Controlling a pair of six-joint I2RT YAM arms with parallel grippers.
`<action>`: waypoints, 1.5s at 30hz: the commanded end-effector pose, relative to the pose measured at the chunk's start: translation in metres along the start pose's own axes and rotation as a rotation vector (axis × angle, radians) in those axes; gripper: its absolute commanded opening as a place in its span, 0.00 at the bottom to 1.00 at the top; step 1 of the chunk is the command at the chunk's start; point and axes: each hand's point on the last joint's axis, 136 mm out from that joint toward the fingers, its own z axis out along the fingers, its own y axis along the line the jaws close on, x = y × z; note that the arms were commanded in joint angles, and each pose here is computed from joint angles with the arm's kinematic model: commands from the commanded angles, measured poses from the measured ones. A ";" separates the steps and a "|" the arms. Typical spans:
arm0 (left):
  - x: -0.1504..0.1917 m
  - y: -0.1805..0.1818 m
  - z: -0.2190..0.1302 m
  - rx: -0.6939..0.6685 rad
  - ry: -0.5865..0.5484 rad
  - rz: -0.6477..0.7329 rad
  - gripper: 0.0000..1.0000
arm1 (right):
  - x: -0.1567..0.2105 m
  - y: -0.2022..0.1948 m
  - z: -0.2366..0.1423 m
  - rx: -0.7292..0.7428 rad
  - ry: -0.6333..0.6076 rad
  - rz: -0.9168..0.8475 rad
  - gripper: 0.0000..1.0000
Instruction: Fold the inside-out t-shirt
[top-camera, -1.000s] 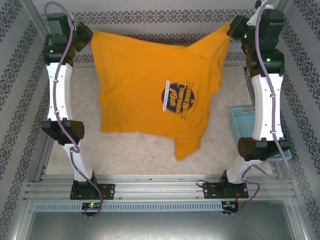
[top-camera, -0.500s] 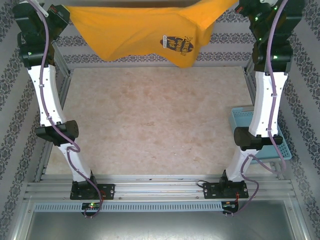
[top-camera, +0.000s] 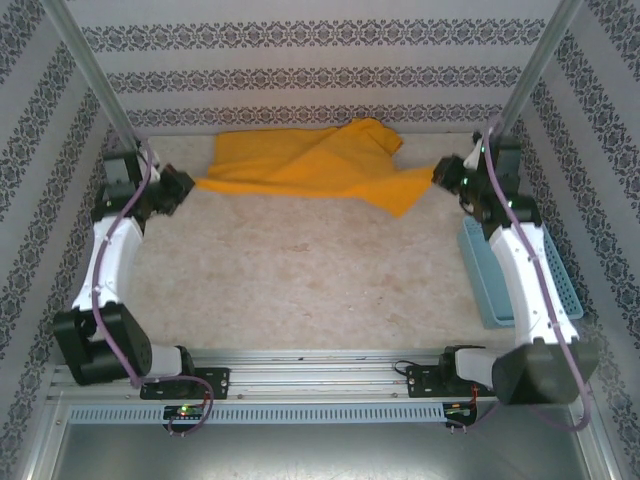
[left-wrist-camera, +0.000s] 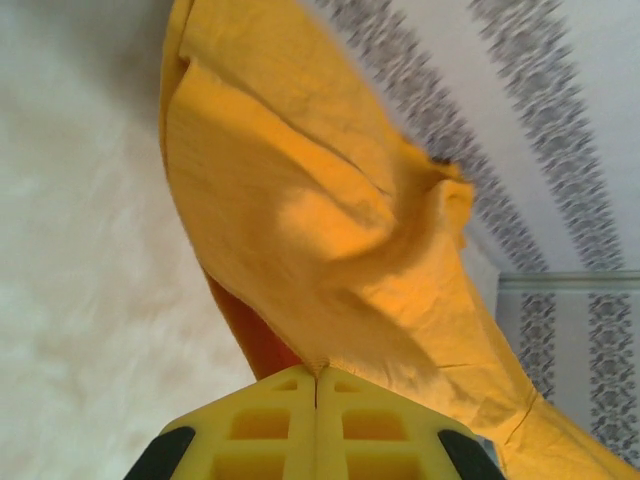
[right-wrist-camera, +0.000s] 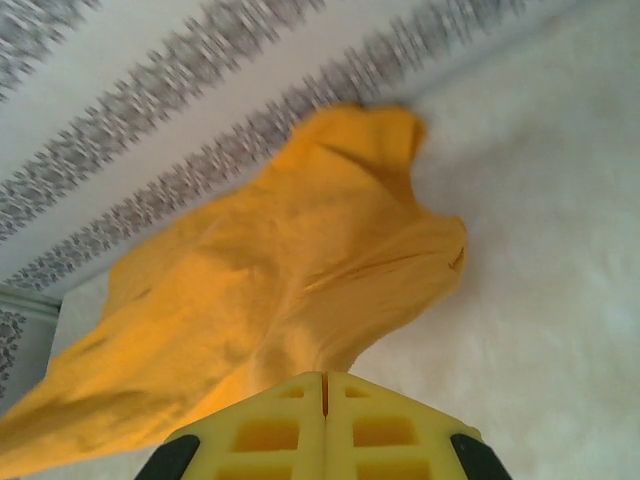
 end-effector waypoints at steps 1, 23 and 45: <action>0.050 0.033 -0.004 -0.053 0.098 -0.067 0.00 | 0.053 -0.032 -0.009 0.048 0.099 0.131 0.00; 0.121 0.125 -0.042 -0.346 0.019 -0.215 0.00 | 0.126 -0.111 -0.062 0.324 0.108 0.248 0.00; 0.016 0.119 0.086 -0.356 0.141 -0.180 0.00 | 0.020 -0.047 0.110 0.367 0.175 0.031 0.00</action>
